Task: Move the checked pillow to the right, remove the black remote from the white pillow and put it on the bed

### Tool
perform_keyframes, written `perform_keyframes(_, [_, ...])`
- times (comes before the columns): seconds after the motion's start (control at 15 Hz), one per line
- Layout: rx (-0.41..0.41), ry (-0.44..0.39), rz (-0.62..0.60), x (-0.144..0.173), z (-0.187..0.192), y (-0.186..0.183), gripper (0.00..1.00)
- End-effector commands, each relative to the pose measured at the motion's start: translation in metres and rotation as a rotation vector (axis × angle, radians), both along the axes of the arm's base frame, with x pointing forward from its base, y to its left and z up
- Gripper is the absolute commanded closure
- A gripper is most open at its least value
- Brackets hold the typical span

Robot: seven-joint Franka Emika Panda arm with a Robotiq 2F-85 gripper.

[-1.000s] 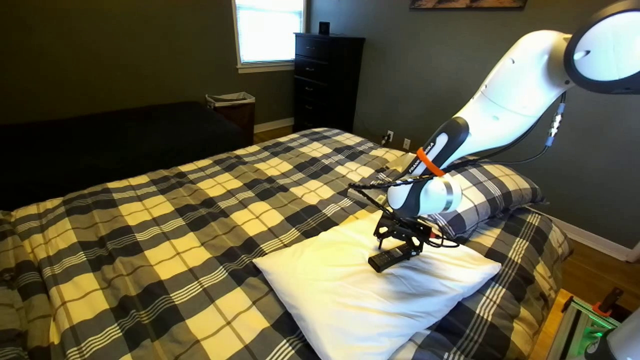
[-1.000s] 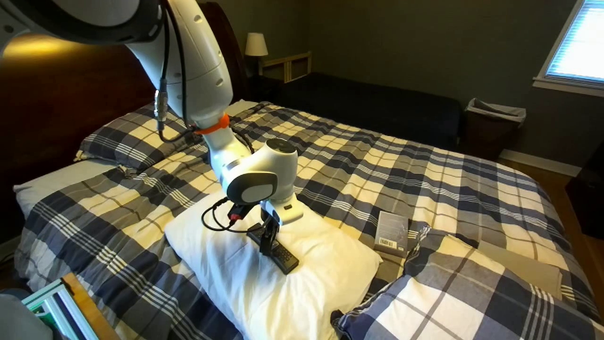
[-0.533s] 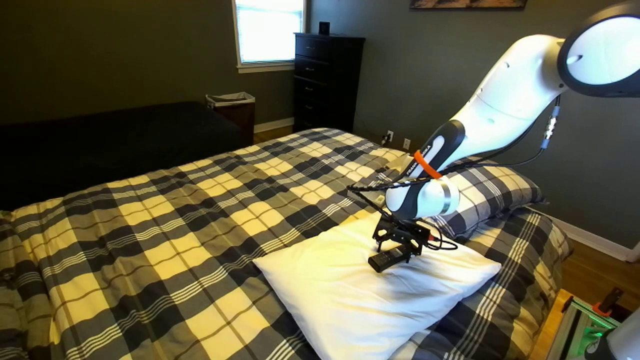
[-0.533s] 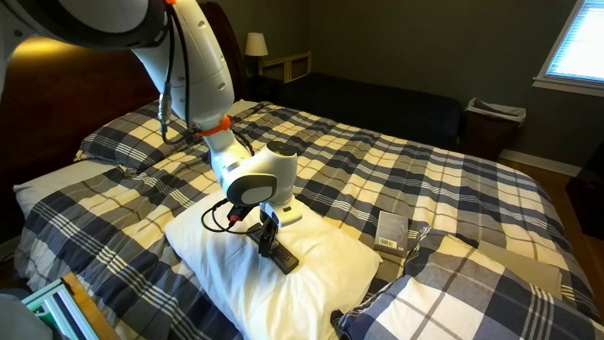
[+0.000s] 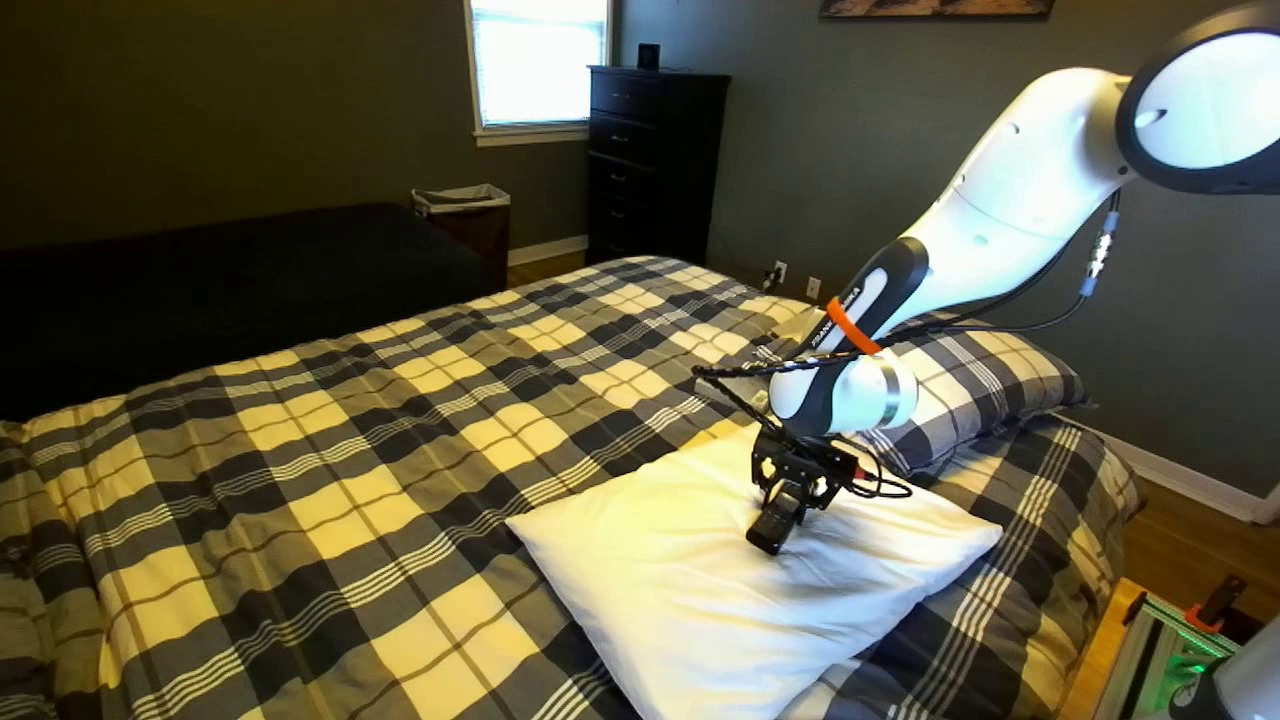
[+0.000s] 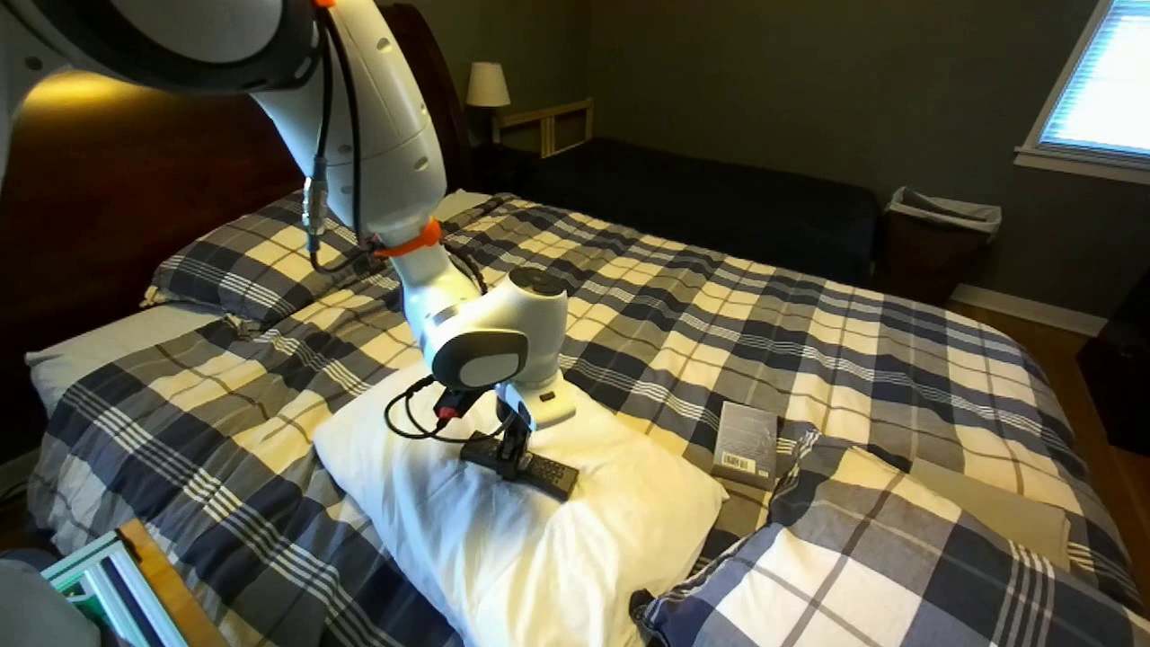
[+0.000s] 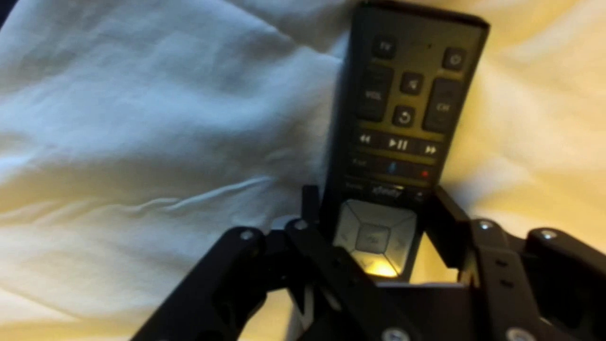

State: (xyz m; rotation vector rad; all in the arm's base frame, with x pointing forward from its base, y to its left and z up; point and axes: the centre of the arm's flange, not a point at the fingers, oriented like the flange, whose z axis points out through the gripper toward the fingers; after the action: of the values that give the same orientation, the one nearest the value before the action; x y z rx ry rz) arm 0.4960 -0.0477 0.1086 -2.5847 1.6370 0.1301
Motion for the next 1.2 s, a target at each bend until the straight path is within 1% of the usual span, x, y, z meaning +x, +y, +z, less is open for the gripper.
perform_keyframes(0.0, [0.011,-0.005,0.010,-0.001,0.006,0.000,0.69])
perform_keyframes(0.33, [-0.001,-0.013,0.015,-0.002,0.020,-0.008,0.69])
perform_keyframes(0.67, [-0.044,-0.056,-0.006,-0.002,0.051,-0.033,0.69])
perform_keyframes(0.93, [-0.050,-0.103,-0.054,0.015,0.076,-0.053,0.69])
perform_keyframes(1.13, [-0.051,-0.118,-0.027,0.029,0.083,-0.048,0.69])
